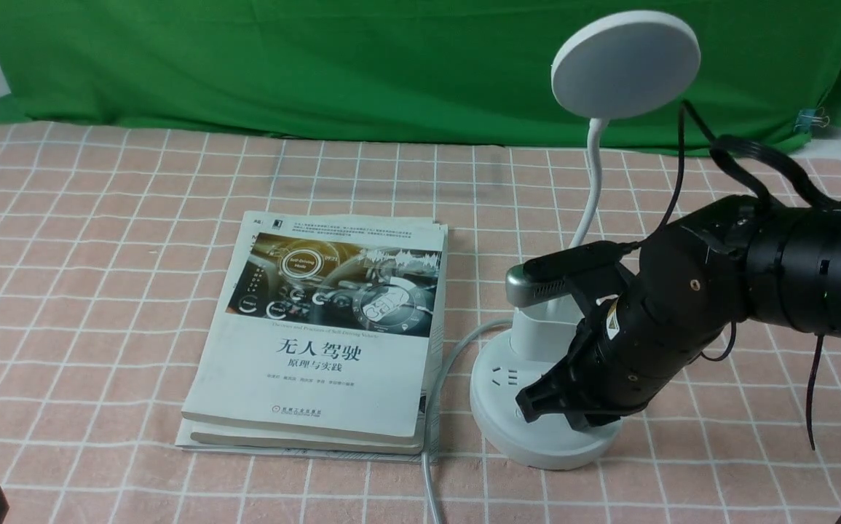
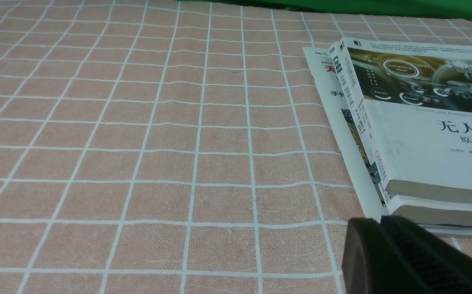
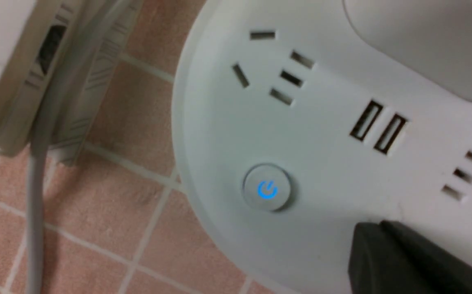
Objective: Turn off the table lamp on the pink coffee tablecloth by hand.
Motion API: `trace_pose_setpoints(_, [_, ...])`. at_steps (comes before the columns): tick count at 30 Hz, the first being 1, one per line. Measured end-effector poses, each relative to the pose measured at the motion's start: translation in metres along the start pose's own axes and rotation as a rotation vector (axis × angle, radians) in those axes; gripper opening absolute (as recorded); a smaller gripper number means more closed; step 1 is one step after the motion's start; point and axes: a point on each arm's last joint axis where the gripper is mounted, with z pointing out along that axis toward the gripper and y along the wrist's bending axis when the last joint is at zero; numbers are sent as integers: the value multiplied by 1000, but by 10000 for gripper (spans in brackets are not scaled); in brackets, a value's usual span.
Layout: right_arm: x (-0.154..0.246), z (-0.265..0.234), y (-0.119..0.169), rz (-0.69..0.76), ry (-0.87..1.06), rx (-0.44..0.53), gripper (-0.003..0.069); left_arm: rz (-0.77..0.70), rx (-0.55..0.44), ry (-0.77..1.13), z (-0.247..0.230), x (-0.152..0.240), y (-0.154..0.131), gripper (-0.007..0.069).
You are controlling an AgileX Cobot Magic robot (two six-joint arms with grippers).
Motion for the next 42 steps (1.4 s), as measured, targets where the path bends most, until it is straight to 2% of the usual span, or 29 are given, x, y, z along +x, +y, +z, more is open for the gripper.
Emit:
trace_pose_setpoints(9, [-1,-11,1,-2,-39,-7,45,0,0,0,0,0,0,6])
trace_pose_setpoints(20, [-2,3,0,-1,-2,0,46,0,0,0,0,0,0,6])
trace_pose_setpoints(27, [1,-18,0,-4,-45,-8,46,0,0,0,0,0,0,6])
trace_pose_setpoints(32, [25,-61,-3,-9,-125,-23,46,0,0,0,0,0,0,6])
trace_pose_setpoints(42, [96,-97,-14,-13,-126,-25,57,0,0,0,0,0,0,6])
